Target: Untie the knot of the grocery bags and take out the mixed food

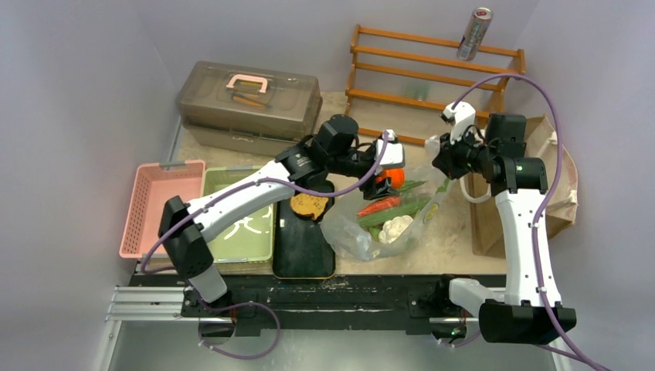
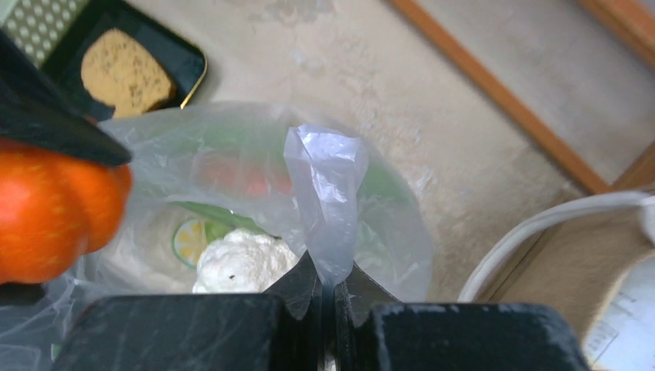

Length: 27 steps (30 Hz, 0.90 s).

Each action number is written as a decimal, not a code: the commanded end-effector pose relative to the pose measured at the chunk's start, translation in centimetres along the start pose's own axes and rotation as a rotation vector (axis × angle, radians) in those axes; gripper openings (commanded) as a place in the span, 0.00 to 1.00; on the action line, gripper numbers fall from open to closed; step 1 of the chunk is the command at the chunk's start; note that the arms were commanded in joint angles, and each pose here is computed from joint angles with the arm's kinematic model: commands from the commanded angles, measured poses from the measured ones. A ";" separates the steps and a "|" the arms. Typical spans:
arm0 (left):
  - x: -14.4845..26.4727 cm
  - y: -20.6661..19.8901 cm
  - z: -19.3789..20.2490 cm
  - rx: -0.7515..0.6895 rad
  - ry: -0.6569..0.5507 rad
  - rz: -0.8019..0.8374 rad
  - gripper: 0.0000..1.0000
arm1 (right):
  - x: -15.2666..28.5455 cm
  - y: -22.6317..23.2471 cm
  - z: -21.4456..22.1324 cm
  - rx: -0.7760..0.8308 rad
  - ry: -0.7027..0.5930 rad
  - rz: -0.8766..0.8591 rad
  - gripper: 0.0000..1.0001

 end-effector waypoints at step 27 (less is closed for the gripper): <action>34.8 -2.2 9.6 0.662 0.321 -0.807 0.44 | -0.5 -1.6 -4.9 0.030 -0.133 -0.011 0.00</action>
Point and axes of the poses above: each gripper's point midway between its finger pads, its own x axis back along the fingers, its own y axis along the line the jaws close on, z = x × y, the point moved 6 cm from there along x, back along the fingers, and after that the axes turned 1 degree about x, right-handed, at the moved point
